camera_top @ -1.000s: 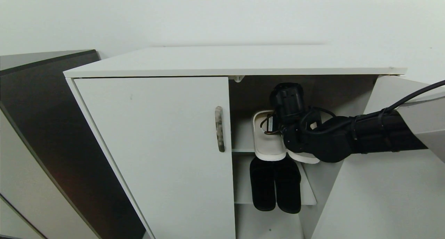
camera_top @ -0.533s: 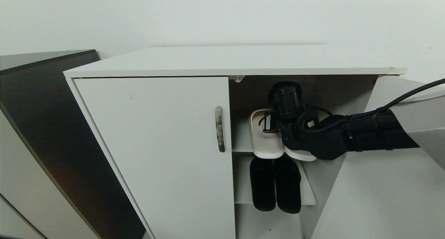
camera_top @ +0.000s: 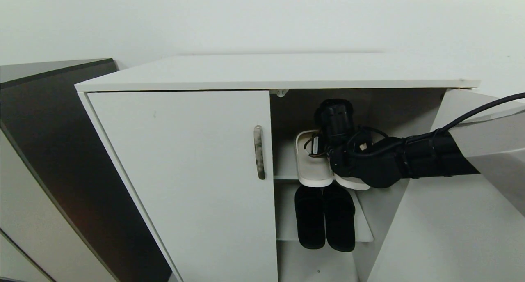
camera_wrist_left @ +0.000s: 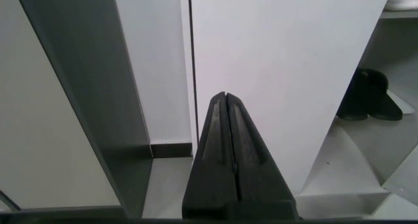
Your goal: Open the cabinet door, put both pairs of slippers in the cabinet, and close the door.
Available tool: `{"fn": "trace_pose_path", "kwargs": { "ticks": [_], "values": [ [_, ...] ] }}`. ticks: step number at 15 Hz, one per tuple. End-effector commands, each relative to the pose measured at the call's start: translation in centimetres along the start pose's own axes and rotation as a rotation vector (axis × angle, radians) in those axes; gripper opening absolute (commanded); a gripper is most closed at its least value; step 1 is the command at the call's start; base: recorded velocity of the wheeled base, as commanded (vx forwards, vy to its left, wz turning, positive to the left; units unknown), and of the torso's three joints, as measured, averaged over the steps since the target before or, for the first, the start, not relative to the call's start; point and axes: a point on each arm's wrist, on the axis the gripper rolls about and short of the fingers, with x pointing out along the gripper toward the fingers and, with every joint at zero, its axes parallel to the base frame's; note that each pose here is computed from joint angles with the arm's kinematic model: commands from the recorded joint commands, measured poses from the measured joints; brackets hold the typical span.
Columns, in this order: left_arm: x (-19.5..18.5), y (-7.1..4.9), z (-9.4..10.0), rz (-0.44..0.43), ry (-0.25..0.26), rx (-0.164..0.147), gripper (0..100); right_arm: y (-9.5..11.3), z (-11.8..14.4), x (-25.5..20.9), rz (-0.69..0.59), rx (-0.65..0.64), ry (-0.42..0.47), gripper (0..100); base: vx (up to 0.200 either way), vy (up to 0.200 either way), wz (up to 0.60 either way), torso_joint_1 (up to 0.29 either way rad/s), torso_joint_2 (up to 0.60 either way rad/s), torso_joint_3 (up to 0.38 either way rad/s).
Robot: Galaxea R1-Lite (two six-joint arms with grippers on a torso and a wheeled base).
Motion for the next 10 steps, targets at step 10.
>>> {"fn": "trace_pose_path", "kwargs": {
  "ticks": [10],
  "values": [
    [0.0,0.0,0.0,0.000,0.000,-0.002,0,-0.5,0.3,-5.7,0.014,-0.018,-0.009,100,0.000,0.000,0.00,0.000,0.00,0.000]
  ]
}}
